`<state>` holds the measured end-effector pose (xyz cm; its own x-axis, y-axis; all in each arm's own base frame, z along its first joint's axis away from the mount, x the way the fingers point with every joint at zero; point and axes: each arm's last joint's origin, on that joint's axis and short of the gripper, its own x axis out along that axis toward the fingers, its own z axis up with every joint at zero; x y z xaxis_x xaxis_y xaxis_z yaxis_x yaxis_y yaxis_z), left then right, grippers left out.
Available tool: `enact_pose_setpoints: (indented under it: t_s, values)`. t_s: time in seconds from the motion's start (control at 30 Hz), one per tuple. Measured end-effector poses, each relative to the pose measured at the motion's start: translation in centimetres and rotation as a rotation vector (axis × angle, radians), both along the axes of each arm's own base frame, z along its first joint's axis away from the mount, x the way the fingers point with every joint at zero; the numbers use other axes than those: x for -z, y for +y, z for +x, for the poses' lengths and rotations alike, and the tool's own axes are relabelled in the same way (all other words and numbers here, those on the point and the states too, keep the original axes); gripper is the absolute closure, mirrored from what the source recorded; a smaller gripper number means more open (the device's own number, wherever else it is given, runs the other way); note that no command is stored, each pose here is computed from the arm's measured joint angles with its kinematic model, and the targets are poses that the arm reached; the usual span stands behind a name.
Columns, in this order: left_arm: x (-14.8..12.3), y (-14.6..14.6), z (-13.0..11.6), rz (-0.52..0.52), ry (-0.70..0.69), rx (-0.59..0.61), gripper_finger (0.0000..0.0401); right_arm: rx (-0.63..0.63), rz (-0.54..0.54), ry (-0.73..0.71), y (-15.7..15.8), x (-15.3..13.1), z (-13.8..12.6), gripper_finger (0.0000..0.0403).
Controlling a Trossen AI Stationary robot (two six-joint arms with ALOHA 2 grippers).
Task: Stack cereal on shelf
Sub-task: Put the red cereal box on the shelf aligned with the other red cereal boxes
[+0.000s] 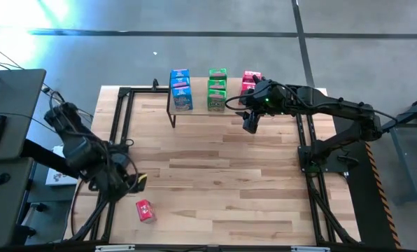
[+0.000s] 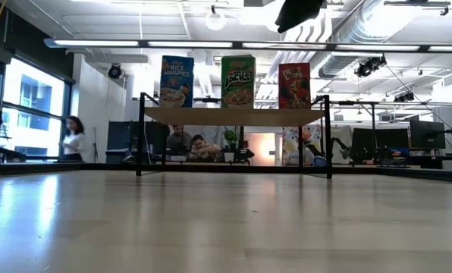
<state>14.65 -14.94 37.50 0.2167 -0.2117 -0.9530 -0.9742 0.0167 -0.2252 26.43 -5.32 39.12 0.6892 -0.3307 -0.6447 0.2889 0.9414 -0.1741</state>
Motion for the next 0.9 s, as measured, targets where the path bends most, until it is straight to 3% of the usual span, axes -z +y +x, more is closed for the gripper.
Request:
enact_pose_setpoints:
  t_s: [0.43,0.9]
  values:
    - [2.7,-4.0,1.3,0.053,0.083,-0.012,0.0128,-0.017,0.014,-0.003,0.1,0.0,0.0,0.0185]
    - [5.7,-6.4,3.6,0.112,0.137,-0.037,0.0128,-0.017,0.014,-0.003,0.1,0.0,0.0,0.0185]
